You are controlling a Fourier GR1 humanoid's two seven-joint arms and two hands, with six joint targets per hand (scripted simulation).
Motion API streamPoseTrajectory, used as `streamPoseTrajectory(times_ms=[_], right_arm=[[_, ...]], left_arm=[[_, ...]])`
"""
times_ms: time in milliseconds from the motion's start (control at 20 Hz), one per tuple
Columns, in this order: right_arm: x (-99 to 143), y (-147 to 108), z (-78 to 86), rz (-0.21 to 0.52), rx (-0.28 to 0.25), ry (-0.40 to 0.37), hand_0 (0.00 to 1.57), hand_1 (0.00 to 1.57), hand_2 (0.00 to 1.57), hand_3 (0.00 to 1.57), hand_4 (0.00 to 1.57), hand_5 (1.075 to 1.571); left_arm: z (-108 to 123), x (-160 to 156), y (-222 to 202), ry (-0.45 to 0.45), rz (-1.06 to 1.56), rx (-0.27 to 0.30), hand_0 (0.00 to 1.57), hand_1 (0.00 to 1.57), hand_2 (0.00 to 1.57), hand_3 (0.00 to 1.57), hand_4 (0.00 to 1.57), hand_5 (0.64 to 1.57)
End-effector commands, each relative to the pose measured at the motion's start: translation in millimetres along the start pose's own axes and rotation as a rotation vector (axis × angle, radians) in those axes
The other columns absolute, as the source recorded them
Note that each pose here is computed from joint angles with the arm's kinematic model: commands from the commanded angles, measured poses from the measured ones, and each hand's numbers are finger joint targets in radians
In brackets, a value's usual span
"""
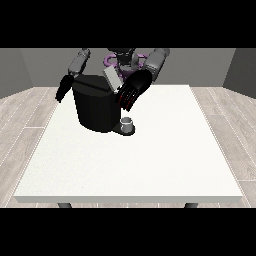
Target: Insert the coffee pod into the coffee machine and close the lid
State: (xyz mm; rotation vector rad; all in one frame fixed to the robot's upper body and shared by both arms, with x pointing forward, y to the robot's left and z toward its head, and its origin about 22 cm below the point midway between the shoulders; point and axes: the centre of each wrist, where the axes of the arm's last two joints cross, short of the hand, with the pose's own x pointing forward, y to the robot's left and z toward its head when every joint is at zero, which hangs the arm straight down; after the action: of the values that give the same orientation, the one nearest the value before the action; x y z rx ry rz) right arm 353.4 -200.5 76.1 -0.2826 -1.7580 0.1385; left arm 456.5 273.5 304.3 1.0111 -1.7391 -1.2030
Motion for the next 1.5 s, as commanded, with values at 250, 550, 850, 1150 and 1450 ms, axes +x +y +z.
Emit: streamPoseTrajectory(times_ms=[250,550,850,1150,1450], right_arm=[[-50.6,-6.2,26.4,0.0,-0.023,0.138,0.0,0.0,0.0,0.0,0.0,1.571],[-92.2,-10.7,66.8,-0.019,-0.024,0.292,0.0,0.0,0.0,0.0,0.0,1.571],[-114.4,-31.0,94.5,-0.016,-0.077,0.345,0.0,0.0,0.0,0.0,0.0,1.571],[-104.6,-32.6,92.9,-0.099,-0.018,0.336,0.0,0.0,0.0,0.0,0.0,1.571],[-77.4,-27.3,80.2,-0.094,0.117,0.267,0.0,0.0,0.0,0.0,0.06,1.571]], left_arm=[[1.4,11.0,-69.8,0.04,0.082,-0.134,0.0,0.0,0.0,0.06,0.0,1.571],[25.6,1.8,-132.6,0.027,0.206,-0.299,0.0,0.0,0.18,0.0,0.0,1.571],[67.2,11.2,-232.9,0.106,0.869,-0.173,0.0,0.0,0.0,0.0,0.42,1.571],[142.2,22.0,-325.6,0.272,1.21,-0.22,0.0,0.0,0.0,0.0,0.39,1.571],[188.3,12.0,-349.0,0.392,1.236,-0.279,0.0,0.0,0.0,0.0,0.44,1.571]])
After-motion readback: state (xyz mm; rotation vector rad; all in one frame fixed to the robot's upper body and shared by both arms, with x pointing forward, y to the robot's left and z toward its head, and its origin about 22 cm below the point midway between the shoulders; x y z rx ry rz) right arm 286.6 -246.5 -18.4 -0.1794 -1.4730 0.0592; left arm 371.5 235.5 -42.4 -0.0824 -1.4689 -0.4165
